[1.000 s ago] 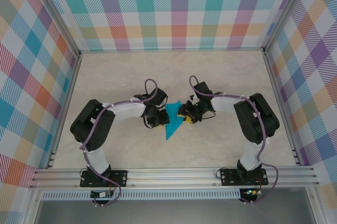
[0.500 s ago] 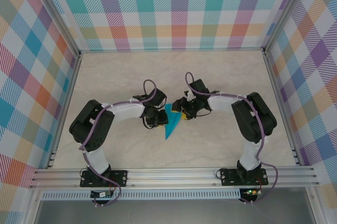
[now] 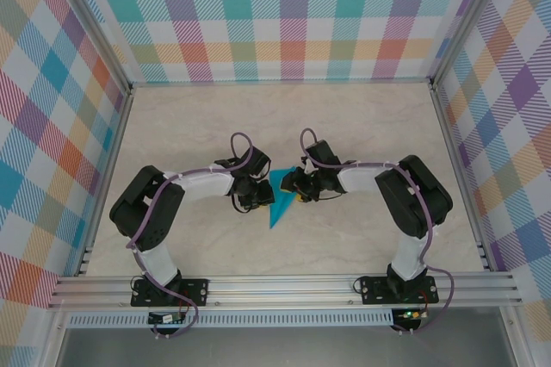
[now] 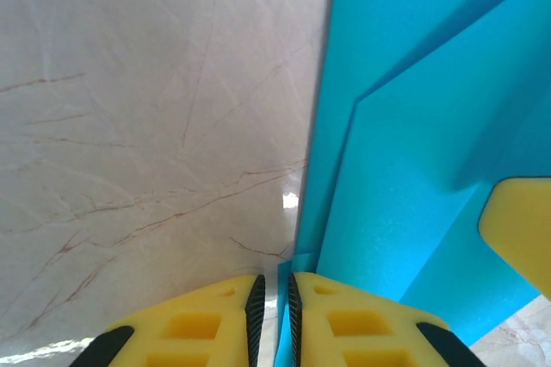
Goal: Fold a paper plane with a square sheet of paper (pick it up from the middle)
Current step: Turn over the paper at the center of the table.
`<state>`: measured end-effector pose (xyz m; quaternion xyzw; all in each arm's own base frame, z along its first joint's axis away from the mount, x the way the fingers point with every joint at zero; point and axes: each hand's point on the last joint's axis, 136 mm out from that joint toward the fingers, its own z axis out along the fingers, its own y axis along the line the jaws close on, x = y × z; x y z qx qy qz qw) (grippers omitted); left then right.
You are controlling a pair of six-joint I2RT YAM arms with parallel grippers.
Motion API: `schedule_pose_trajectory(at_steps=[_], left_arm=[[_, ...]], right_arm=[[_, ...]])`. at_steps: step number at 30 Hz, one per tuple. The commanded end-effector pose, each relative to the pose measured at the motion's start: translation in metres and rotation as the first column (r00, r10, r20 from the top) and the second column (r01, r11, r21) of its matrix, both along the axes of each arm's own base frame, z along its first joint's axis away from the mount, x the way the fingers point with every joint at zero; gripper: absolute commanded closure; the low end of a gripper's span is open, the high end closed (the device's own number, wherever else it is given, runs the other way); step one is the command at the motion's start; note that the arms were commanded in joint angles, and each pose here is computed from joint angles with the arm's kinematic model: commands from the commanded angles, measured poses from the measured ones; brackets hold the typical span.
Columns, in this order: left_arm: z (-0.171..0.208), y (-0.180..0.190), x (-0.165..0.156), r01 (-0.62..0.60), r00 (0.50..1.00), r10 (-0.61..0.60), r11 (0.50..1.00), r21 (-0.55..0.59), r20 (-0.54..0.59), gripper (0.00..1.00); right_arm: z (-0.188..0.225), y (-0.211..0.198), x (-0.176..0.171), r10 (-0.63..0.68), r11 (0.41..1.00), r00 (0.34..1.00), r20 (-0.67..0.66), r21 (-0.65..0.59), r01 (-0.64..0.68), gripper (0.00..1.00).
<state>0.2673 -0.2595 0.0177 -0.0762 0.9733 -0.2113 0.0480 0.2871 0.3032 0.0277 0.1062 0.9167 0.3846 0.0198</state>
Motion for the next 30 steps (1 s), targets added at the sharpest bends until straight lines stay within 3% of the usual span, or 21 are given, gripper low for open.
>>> schedule_pose_trajectory(at_steps=[1,13,17,23,26,28,30], left_arm=[[-0.016,0.007,-0.006,-0.015,1.000,0.016,1.000,0.021,-0.024,0.81],[0.002,0.006,-0.003,-0.039,0.999,0.039,0.999,-0.013,0.020,0.80],[0.012,0.012,-0.002,-0.060,0.997,0.060,0.998,-0.011,0.049,0.78],[0.045,0.035,-0.001,-0.142,0.975,0.142,0.990,-0.016,0.170,0.71],[0.061,0.061,-0.006,-0.212,0.949,0.201,0.977,0.017,0.243,0.68],[0.069,0.085,-0.011,-0.284,0.923,0.258,0.957,0.051,0.286,0.65],[0.074,0.107,-0.016,-0.361,0.891,0.323,0.930,0.064,0.319,0.62]], right_arm=[[0.003,0.007,0.005,-0.013,1.000,0.999,0.034,0.011,0.012,0.64],[0.004,0.020,0.019,0.060,0.998,0.996,0.071,-0.010,-0.060,0.71],[0.015,0.022,0.019,0.112,0.994,0.987,0.112,-0.006,-0.112,0.86],[0.050,0.004,0.022,0.239,0.961,0.952,0.193,-0.188,-0.203,0.95],[0.068,-0.034,0.026,0.310,0.865,0.928,0.206,-0.466,-0.186,0.94],[0.079,-0.071,0.030,0.376,0.682,0.911,0.172,-0.716,-0.147,0.94],[0.092,-0.101,0.035,0.409,0.472,0.904,0.125,-0.877,-0.093,0.93]])
